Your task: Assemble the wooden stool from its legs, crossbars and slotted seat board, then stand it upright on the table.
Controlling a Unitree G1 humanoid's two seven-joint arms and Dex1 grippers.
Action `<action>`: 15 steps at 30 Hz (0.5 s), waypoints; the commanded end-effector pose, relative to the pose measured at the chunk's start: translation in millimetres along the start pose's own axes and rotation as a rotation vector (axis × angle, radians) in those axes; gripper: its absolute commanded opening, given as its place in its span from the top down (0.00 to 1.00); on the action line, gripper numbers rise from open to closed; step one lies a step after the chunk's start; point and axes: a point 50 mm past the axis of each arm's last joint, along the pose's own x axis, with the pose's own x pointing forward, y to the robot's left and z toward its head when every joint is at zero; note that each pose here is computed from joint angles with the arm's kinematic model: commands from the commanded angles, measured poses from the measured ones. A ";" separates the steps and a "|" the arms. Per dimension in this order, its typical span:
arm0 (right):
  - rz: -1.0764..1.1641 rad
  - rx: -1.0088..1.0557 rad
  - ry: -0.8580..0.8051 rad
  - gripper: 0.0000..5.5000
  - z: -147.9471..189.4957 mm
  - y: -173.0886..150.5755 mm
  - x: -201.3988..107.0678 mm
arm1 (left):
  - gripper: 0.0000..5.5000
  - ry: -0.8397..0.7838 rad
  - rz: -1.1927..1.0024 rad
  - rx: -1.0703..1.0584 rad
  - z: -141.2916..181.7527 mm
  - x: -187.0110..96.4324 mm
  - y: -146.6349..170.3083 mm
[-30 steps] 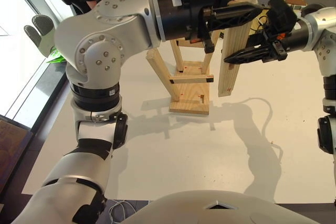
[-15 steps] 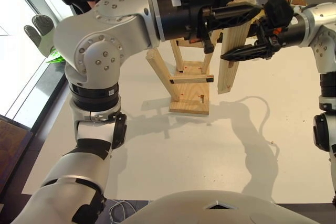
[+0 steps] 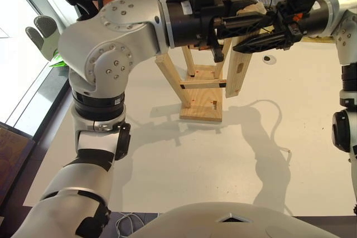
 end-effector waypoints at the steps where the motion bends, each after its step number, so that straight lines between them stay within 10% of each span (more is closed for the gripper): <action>1: -0.007 -0.034 0.018 0.76 11.1 0.6 -5.6 | 0.81 0.024 -0.033 -0.002 -4.3 1.9 -3.3; 8: 0.006 -0.015 0.035 0.80 5.0 3.6 -8.1 | 0.81 0.032 -0.013 0.011 -4.5 0.9 -0.1; 15: 0.006 -0.007 0.043 0.82 1.0 4.8 -10.8 | 0.55 0.012 0.032 0.004 14.6 -0.1 -2.0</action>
